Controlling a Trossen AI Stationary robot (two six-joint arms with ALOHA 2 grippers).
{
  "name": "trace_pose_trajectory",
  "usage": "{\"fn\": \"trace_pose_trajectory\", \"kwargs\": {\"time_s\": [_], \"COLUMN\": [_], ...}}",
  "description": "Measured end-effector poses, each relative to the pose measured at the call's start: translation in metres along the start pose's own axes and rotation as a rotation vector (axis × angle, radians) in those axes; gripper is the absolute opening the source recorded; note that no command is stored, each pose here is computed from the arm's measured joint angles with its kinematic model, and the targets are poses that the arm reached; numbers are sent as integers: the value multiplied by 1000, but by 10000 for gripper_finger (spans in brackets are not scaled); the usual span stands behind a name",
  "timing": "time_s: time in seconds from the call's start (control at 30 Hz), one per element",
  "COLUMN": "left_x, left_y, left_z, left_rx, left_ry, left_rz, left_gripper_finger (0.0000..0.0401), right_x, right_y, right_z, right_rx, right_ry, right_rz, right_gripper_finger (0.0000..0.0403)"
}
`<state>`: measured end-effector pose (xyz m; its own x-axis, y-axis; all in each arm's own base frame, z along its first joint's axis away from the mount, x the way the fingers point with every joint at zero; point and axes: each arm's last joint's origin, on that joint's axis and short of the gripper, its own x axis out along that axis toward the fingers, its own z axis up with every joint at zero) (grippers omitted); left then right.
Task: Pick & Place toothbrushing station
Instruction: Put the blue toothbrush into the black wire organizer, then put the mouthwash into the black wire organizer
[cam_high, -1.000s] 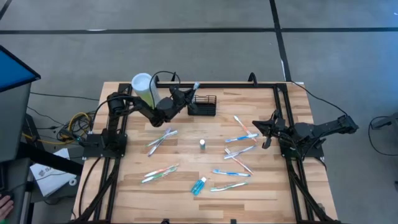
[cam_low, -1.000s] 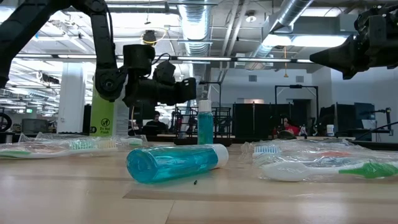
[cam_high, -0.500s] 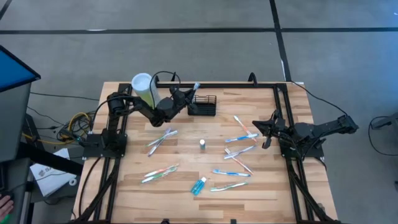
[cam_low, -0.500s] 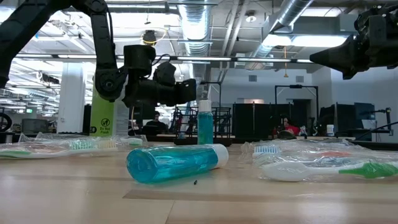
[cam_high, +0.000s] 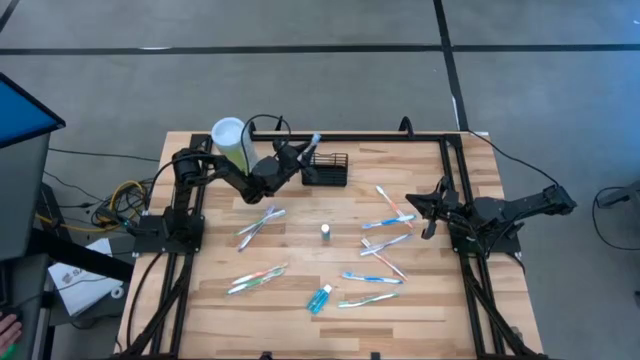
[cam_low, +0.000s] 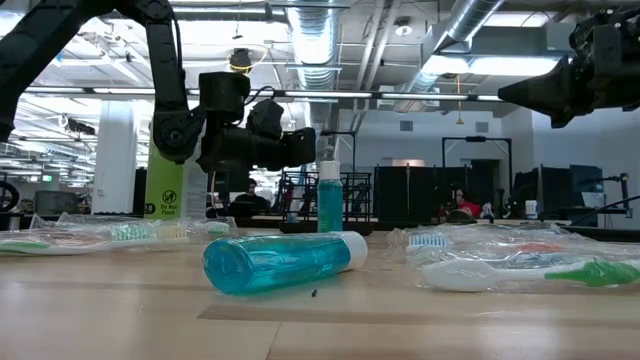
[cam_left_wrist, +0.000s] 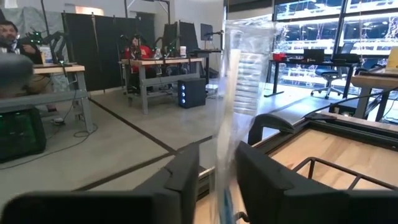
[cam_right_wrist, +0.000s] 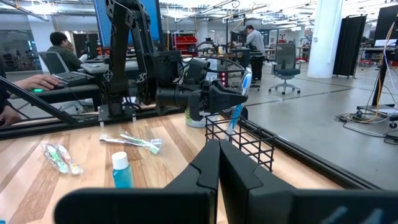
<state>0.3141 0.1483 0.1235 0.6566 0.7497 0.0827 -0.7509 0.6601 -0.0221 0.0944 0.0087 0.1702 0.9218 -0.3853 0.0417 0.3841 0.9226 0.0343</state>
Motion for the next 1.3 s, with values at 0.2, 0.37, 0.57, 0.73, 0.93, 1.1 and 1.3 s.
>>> {"fn": "trace_pose_trajectory", "kwargs": {"time_s": [0.2, 0.37, 0.57, 0.73, 0.93, 1.1, 1.3], "left_x": [-1, -5, -16, -29, -60, -82, -99], "left_y": [-3, -2, -7, -17, -25, -25, -34], "left_z": [6, 28, 56, 77, 79, 82, 85], "left_rx": [-1, -26, -8, 17, 20, 9, -5], "left_ry": [-11, -71, -31, 23, 49, 44, 33], "left_rz": [-9, -12, -40, -123, -324, -404, -585], "left_gripper_finger": [146, 158, 159, 159, 154, 143, 136], "right_x": [0, 0, 0, 0, 0, 0, 0], "right_y": [0, 0, 0, 0, 0, 0, 0], "right_z": [0, 0, 0, 0, 0, 0, 0], "right_rx": [-1, -1, 0, 2, 9, 11, 10], "right_ry": [2, 2, 2, 2, 2, 0, -1], "right_rz": [0, 0, 0, 0, 0, 0, 0], "right_gripper_finger": [1, 1, 1, 1, 1, 1, 1]}}
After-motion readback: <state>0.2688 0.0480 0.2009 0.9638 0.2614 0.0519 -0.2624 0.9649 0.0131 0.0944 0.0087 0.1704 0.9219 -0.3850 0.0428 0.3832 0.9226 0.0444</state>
